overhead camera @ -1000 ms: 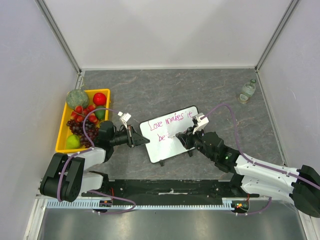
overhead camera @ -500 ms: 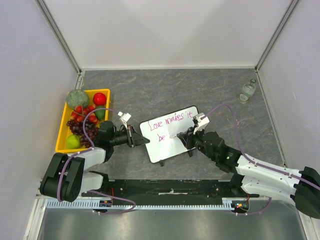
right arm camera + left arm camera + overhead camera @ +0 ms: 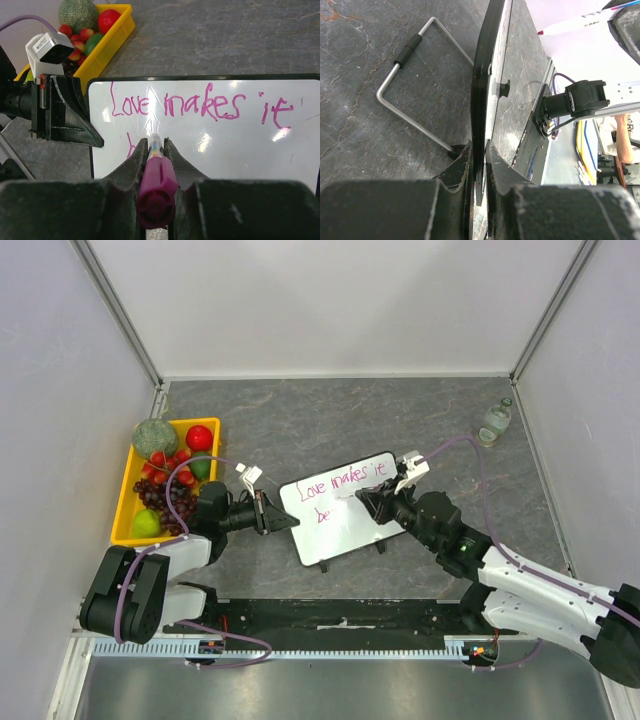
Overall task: Write a sentence on the whiteboard
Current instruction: Write on the whiteboard with the whiteboard.
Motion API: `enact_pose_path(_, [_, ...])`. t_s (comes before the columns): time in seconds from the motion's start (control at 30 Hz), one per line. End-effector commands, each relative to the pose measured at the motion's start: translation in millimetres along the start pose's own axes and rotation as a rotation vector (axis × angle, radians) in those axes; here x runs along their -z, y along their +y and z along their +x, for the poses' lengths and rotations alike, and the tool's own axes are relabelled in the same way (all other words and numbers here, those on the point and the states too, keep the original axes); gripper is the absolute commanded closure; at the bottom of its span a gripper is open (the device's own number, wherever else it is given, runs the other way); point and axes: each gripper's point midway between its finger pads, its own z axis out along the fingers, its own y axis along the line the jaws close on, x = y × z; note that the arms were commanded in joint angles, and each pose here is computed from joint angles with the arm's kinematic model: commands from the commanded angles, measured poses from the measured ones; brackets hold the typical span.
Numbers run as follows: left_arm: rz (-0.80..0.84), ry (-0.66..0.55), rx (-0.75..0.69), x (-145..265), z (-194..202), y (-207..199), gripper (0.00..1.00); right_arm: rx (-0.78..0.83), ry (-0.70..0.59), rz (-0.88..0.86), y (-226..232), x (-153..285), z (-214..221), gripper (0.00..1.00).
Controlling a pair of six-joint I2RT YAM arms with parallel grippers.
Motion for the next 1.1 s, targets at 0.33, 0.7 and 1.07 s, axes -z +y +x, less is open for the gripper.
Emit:
enact_pose_path(0.33, [0.004, -0.018, -0.053, -2, -9, -1, 0.98, -0.014, -0.008, -0.005, -9, 6, -2, 1.0])
enact_pose_path(0.7, [0.002, -0.019, -0.052, -2, -9, 0, 0.98, -0.033, 0.033, -0.01, -14, 7, 21, 1.0])
enact_pose_path(1.07, [0.005, -0.017, -0.051, -3, -9, -1, 0.98, -0.048, 0.006, -0.023, -10, 3, 14, 1.0])
